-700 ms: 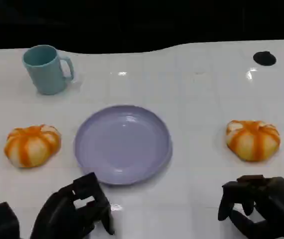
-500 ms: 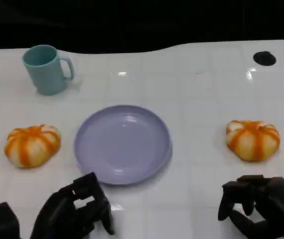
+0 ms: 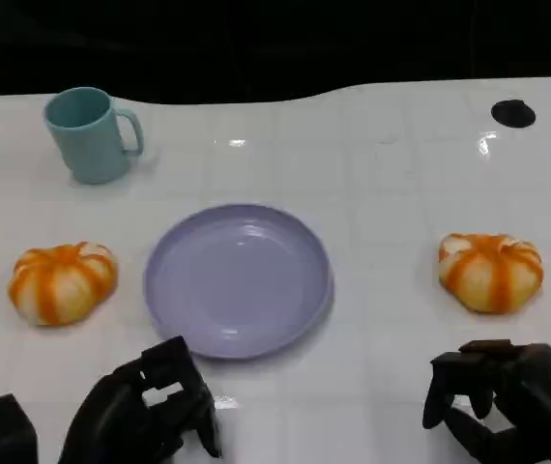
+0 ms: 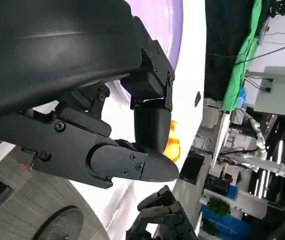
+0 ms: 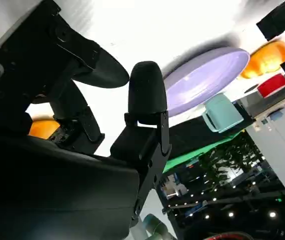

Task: Grasp the bread from the table and place it into the plate.

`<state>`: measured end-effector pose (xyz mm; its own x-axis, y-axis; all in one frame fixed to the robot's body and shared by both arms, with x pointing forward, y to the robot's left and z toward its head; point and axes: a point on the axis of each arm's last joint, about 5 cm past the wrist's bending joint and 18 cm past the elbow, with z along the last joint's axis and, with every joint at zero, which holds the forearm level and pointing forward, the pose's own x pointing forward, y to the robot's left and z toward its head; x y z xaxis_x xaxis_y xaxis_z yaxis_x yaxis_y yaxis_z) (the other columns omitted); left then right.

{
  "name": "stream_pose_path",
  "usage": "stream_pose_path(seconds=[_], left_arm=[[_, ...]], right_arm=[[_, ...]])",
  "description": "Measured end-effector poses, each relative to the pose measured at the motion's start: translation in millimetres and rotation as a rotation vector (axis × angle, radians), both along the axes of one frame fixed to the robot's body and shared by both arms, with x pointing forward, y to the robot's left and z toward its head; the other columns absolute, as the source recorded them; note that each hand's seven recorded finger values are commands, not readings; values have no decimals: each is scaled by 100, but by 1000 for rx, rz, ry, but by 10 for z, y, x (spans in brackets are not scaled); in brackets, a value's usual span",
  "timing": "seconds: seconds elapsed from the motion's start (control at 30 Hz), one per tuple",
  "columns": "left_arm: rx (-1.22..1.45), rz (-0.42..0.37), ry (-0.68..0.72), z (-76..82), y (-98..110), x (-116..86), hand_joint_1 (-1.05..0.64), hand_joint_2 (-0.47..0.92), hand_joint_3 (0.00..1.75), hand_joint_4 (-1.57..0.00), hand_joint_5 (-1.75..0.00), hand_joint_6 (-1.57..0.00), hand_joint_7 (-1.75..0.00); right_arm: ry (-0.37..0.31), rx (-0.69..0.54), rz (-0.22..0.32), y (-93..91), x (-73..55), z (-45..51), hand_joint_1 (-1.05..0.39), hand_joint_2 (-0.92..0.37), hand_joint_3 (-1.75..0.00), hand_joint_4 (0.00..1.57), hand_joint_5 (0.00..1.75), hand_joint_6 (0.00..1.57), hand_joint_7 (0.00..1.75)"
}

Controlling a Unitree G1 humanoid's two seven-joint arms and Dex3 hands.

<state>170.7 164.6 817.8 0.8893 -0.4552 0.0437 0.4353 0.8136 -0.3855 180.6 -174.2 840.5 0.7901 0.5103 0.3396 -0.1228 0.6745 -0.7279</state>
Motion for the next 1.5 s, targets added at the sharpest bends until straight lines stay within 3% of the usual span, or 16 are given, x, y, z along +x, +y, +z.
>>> stream_pose_path(seconds=[0.17, 0.27, 0.33, 0.4, 0.57, 0.7, 0.77, 0.87, 0.9, 0.97, 1.1, 1.5], left_arm=[[0, 0, 0, 0, 0, 0, -62, 92, 22, -80, -175, -72, -150], [0, 0, 0, 0, 0, 0, -62, 92, 21, -80, -175, -72, -150], [0, 0, 0, 0, 0, 0, -62, 92, 22, -80, -175, -72, -150], [0, 0, 0, 0, 0, 0, -62, 92, 22, -79, -175, -72, -151], [0, 0, 1, 0, 1, 0, -62, 92, 21, -79, -175, -72, -151], [0, 0, 1, 0, 2, 0, -62, 92, 21, -79, -175, -72, -151], [0, 0, 1, 0, 2, 1, -63, 92, 21, -80, -175, -72, -152], [0, -1, 1, 0, 1, 3, -63, 92, 20, -80, -175, -71, -152], [0, -1, 1, 0, 0, 6, -64, 92, 20, -80, -175, -72, -152], [0, -2, 2, -1, -2, 10, -64, 92, 21, -80, -175, -72, -153], [-1, -4, 2, -1, -9, 28, -62, 92, 21, -80, -175, -71, -153], [-3, -3, 7, -22, -19, 49, -61, 92, 23, -79, -175, -71, -153]], right_arm=[[-6, -7, 3, 2, 11, 4, -8, -23, -143, 94, 164, 89, 120], [-11, -9, 1, -1, 12, 5, -10, -36, -115, 92, 153, 89, 99], [-27, -18, -5, -4, 18, 14, -14, -51, -83, 89, 138, 91, 80], [-58, -36, -21, -11, 33, 31, -14, -59, -68, 88, 118, 94, 63], [-170, -85, -69, -3, 74, 107, -18, -47, -89, 78, 96, 94, 35], [-230, -156, -113, -14, 91, 157, -22, -43, -91, 66, 79, 86, 21], [-249, -169, -133, -15, 90, 182, -22, -44, -87, 64, 71, 84, 16], [-270, -181, -158, -20, 96, 226, -25, -59, -60, 58, 50, 76, 5], [-272, -188, -166, -28, 96, 233, -28, -69, -43, 53, 42, 71, 2], [-268, -215, -188, -46, 97, 259, -31, -79, -23, 49, 36, 67, 1], [-245, -278, -236, -81, 94, 311, -38, -86, -7, 32, 29, 51, 0], [-170, -455, -330, -75, 84, 499, -41, -84, 0, 10, 27, 30, 0]])
